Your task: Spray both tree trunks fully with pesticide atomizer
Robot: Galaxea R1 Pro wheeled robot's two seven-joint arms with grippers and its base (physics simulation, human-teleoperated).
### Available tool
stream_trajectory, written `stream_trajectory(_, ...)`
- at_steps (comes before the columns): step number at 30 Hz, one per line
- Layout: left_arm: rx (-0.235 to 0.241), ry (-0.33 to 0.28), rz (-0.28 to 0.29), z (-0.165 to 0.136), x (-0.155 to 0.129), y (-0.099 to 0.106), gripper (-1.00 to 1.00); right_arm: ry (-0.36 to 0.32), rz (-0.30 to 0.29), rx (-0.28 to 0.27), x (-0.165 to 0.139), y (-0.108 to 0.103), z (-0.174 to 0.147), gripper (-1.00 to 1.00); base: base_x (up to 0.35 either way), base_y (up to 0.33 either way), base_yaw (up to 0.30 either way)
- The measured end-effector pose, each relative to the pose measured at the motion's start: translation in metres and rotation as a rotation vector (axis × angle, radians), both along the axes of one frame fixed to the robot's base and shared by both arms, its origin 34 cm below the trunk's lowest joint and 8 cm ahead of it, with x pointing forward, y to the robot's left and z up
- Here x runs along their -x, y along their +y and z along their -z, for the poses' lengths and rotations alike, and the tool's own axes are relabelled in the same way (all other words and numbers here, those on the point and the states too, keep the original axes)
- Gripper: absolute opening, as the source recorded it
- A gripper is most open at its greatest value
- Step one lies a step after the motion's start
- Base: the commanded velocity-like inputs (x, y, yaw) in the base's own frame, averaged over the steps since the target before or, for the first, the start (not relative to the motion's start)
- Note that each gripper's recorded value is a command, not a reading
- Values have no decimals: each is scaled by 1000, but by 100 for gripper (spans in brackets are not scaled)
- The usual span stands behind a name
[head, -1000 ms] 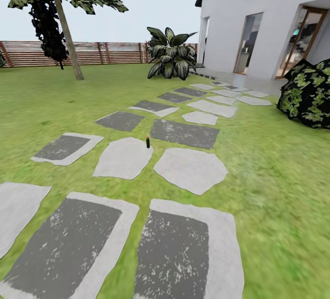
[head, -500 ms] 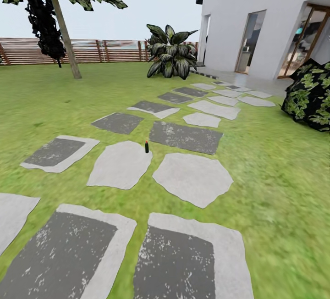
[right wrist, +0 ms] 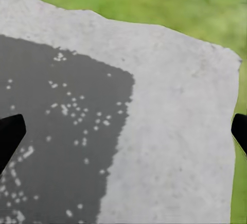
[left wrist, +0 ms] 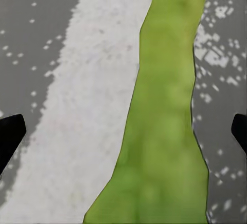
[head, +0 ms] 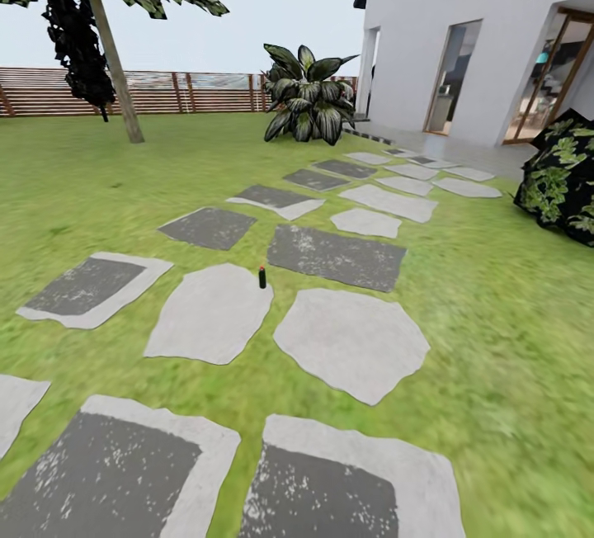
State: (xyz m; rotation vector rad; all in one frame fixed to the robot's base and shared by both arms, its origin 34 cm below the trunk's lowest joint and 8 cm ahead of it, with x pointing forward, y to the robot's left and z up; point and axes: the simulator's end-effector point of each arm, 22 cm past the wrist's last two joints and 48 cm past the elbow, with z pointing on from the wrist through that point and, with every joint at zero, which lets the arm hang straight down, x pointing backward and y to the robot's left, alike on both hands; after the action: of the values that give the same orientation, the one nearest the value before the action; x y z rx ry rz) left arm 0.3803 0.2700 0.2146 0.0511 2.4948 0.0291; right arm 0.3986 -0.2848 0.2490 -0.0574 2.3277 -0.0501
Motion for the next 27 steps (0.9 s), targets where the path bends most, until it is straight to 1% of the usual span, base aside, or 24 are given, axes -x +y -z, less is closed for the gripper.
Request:
stream_trajectory(6,0,0,0,0,0,0,100,28,4,-1,11,-1,7,100,338,-43,0)
stream_trajectory(27,-1,0,0,0,0,0,100,31,4,0,12,-1,8,100,336,-91,0)
